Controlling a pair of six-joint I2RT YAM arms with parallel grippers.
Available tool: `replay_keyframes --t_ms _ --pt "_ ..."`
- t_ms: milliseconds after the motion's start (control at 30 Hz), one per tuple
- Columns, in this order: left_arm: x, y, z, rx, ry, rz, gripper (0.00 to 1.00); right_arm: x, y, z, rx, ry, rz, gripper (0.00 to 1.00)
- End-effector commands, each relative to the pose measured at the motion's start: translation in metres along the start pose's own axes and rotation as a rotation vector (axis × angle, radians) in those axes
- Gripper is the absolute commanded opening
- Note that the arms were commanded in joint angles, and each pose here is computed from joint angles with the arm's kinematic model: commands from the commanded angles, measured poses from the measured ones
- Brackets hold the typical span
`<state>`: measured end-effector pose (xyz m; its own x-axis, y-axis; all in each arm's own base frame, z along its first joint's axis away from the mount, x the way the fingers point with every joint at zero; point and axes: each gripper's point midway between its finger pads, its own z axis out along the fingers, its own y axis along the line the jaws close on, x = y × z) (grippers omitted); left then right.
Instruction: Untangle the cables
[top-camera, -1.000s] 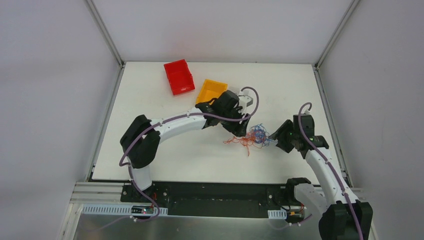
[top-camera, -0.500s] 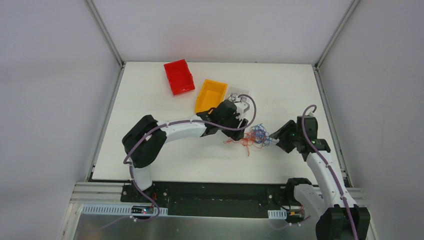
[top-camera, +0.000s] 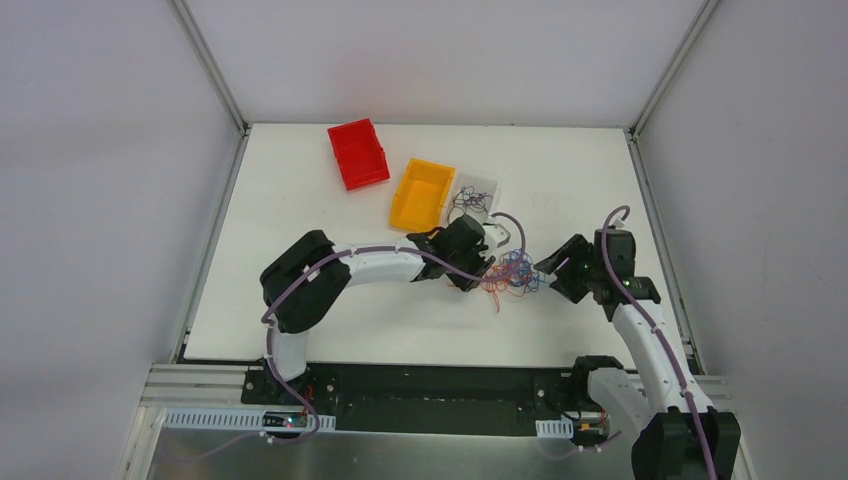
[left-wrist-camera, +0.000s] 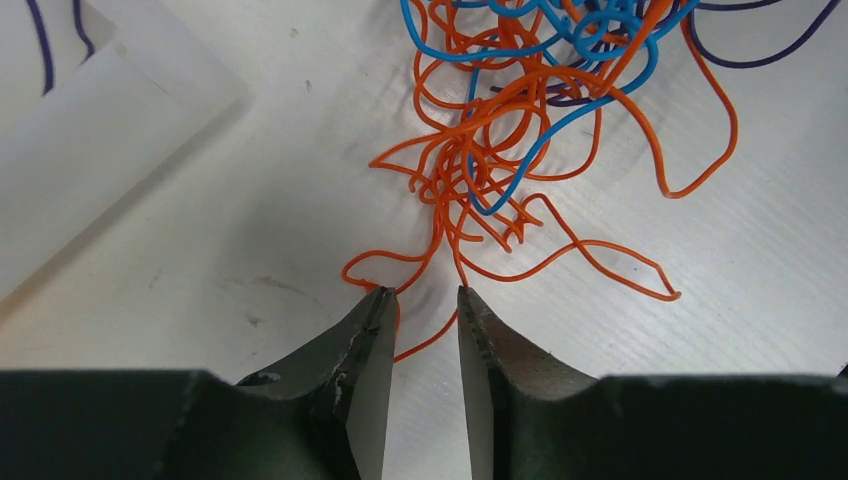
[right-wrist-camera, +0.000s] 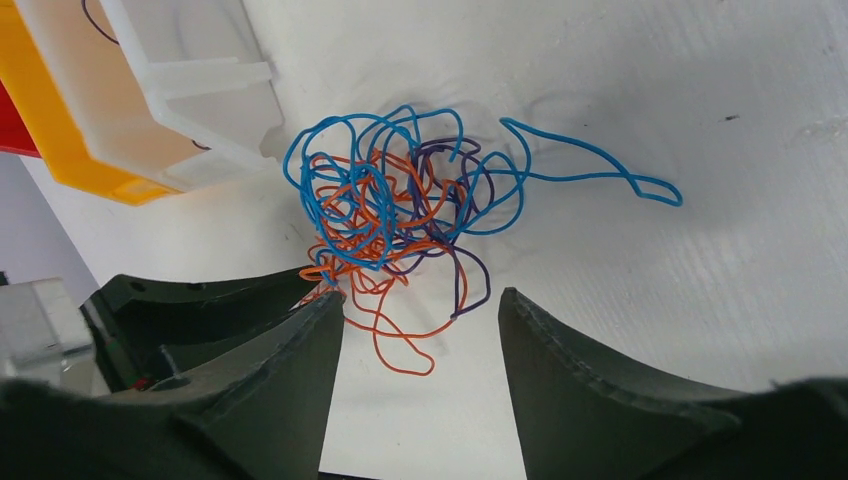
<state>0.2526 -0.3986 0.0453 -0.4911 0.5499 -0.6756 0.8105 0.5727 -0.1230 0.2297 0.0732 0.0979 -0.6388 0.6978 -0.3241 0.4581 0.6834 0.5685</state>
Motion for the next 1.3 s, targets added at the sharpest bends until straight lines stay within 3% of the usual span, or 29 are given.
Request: replay_keyframes --t_ms 0,167,333,467,567,733,967,1133,1233,1267 --pt "0.005 -0.008 0.005 0.046 0.044 0.026 0.31 -0.012 0.029 -0.002 -0.087 -0.008 -0.051 0.63" --pt "0.015 -0.004 0.007 0.014 0.063 0.03 0.32 0.0 0.042 0.013 -0.077 0.041 -0.096 0.64" --pt "0.012 -0.004 0.001 0.003 0.055 0.024 0.0 0.009 0.056 0.03 -0.083 0.069 -0.112 0.61" --pt "0.007 -0.003 -0.009 -0.01 0.035 0.013 0.0 0.009 0.047 0.045 -0.037 0.068 -0.098 0.54" --pt "0.004 -0.003 -0.017 -0.016 0.019 0.008 0.0 0.007 0.037 0.055 0.008 0.054 -0.092 0.4" --pt "-0.006 0.004 -0.038 -0.06 -0.027 -0.022 0.0 -0.008 0.022 0.052 0.066 -0.002 -0.059 0.0" --pt "-0.012 0.037 -0.09 -0.134 -0.122 -0.182 0.0 -0.045 -0.005 0.026 0.123 -0.137 0.028 0.0" --pt "-0.008 0.04 -0.111 -0.109 -0.147 -0.168 0.0 -0.041 0.007 0.017 0.043 -0.11 0.025 0.0" --pt "-0.011 0.027 -0.102 -0.046 -0.131 -0.15 0.43 -0.032 0.014 0.018 0.007 -0.053 0.037 0.0" --pt "-0.013 0.024 -0.097 -0.038 -0.124 -0.138 0.52 -0.031 0.016 0.019 0.0 -0.04 0.041 0.0"
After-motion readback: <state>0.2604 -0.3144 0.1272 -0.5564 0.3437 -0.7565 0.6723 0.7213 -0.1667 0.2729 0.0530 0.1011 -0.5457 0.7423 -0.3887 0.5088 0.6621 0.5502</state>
